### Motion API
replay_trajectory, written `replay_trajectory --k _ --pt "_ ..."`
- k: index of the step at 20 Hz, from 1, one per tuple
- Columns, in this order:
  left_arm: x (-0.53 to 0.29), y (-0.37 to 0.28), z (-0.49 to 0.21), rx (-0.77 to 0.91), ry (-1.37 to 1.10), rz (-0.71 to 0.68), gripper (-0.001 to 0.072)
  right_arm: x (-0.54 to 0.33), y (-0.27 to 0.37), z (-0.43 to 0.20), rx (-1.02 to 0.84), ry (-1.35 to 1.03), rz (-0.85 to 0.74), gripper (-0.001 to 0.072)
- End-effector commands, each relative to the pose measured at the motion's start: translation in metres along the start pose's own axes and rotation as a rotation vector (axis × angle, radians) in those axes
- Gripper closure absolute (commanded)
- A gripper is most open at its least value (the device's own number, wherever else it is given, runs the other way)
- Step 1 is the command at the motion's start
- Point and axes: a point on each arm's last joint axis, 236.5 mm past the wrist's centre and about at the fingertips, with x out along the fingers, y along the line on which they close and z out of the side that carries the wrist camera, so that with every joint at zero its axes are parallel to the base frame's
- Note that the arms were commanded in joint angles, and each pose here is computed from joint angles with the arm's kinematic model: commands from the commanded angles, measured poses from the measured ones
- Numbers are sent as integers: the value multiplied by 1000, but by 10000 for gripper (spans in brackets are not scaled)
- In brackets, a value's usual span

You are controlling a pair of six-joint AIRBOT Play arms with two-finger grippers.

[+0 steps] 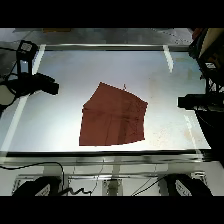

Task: Fold the clothes and pants, and hang the long-sleeved shirts on hangers.

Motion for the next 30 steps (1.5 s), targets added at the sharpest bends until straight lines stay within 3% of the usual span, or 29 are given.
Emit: replay_trajectory --k 1,19,21,23,26,30 --pt "0 0 0 0 1 1 705 -1 0 0 -1 -1 0 689" --pt "0 0 0 -1 0 0 705 1 1 5 -1 -20 4 689" --pt "0 -10 2 -65 -7 -44 705 3 0 4 -39 -14 -1 690" --pt "-2 -28 -1 -168 13 -117 706 14 1 -25 -149 91 13 691" --pt "-5 -40 -31 -117 142 -165 695 51 7 -100 -174 296 73 691" --pt "-12 -44 -101 -129 303 -175 696 84 64 -196 -129 483 347 691"
